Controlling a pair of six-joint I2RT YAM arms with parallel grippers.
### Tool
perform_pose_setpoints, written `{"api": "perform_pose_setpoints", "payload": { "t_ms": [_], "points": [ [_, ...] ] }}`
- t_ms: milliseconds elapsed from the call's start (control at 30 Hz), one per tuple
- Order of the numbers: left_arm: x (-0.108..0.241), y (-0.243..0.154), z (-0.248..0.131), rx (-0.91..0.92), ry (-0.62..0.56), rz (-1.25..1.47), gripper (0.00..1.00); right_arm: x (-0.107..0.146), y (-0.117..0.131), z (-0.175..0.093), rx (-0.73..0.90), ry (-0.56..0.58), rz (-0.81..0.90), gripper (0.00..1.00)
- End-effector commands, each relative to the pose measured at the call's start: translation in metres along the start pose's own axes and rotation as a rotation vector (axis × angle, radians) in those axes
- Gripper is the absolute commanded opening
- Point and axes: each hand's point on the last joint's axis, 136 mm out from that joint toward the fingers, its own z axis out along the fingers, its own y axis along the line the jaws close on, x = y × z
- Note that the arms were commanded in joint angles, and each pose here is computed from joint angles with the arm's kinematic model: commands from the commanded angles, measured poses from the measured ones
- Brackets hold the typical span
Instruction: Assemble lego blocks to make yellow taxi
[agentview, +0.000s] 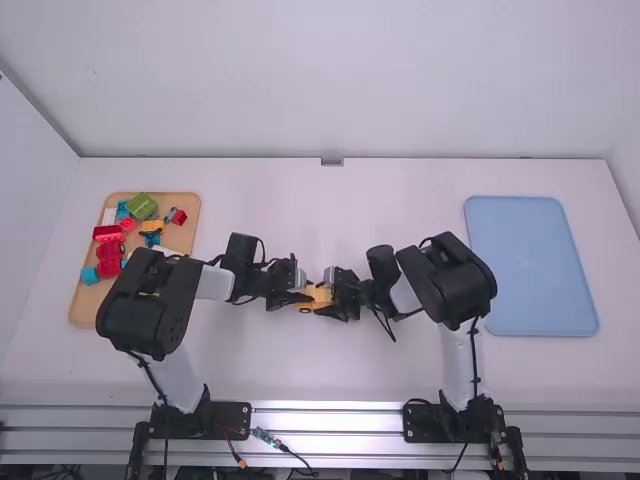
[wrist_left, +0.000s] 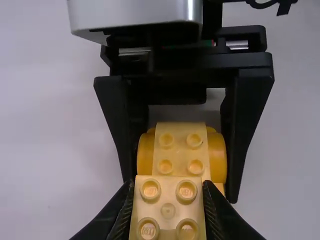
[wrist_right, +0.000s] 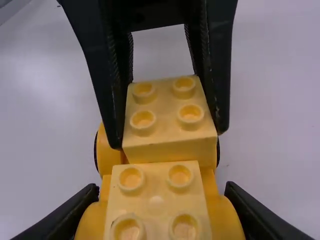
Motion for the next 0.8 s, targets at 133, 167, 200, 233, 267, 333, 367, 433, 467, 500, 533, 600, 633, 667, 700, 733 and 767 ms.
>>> {"api": "perform_pose_setpoints", "payload": {
  "t_ms": [133, 167, 200, 233, 267, 333, 367, 433, 467, 500, 533, 600, 633, 667, 700, 733, 767],
  "points": [
    [0.000, -0.008, 0.004, 0.044, 0.025, -0.036, 0.03, 0.001, -0.002, 0.004, 0.009, 0.018, 0.009, 0.38],
    [-0.001, -0.008, 0.004, 0.046, 0.026, -0.037, 0.03, 0.001, -0.004, 0.004, 0.011, 0.017, 0.008, 0.38],
    [0.000, -0.008, 0.004, 0.047, 0.030, -0.042, 0.03, 0.000, -0.005, 0.004, 0.013, 0.017, 0.006, 0.38],
    [0.000, -0.008, 0.004, 0.047, 0.031, -0.042, 0.03, 0.000, -0.005, 0.004, 0.013, 0.016, 0.006, 0.38],
    [0.000, -0.008, 0.004, 0.046, 0.031, -0.042, 0.03, 0.000, -0.004, 0.003, 0.013, 0.016, 0.006, 0.38],
    [0.003, -0.010, 0.003, 0.046, 0.039, -0.022, 0.02, 0.001, -0.005, 0.003, 0.014, 0.017, 0.008, 0.38],
    [0.006, -0.011, 0.004, 0.044, 0.052, -0.020, 0.02, 0.001, -0.007, 0.001, 0.020, 0.015, 0.011, 0.38],
    [0.009, -0.010, 0.004, 0.035, 0.069, -0.028, 0.02, 0.001, -0.008, 0.000, 0.020, 0.011, 0.020, 0.38],
    [0.009, -0.009, 0.004, 0.033, 0.070, -0.028, 0.02, 0.001, -0.008, 0.000, 0.021, 0.011, 0.020, 0.38],
    [0.009, -0.008, 0.003, 0.029, 0.068, -0.027, 0.02, 0.001, -0.007, 0.000, 0.020, 0.012, 0.019, 0.38],
    [0.009, -0.008, 0.003, 0.029, 0.067, -0.026, 0.02, 0.001, -0.007, 0.000, 0.019, 0.012, 0.017, 0.38],
    [0.009, -0.008, 0.004, 0.028, 0.073, -0.022, 0.02, 0.001, -0.006, 0.000, 0.016, 0.012, 0.017, 0.37],
    [0.009, -0.007, 0.004, 0.026, 0.076, -0.021, 0.02, 0.000, -0.004, 0.002, 0.011, 0.013, 0.014, 0.37],
    [0.009, -0.007, 0.004, 0.027, 0.074, -0.021, 0.02, 0.001, -0.004, 0.002, 0.010, 0.014, 0.015, 0.37],
    [0.010, -0.007, 0.003, 0.023, 0.077, -0.024, 0.02, 0.001, -0.004, 0.003, 0.009, 0.014, 0.016, 0.37],
    [0.013, -0.005, 0.001, 0.013, 0.090, -0.029, 0.02, 0.001, -0.005, 0.001, 0.012, 0.014, 0.018, 0.37],
    [0.015, -0.004, 0.001, 0.007, 0.099, -0.031, 0.02, 0.002, -0.005, 0.001, 0.013, 0.014, 0.020, 0.37]
  ]
}}
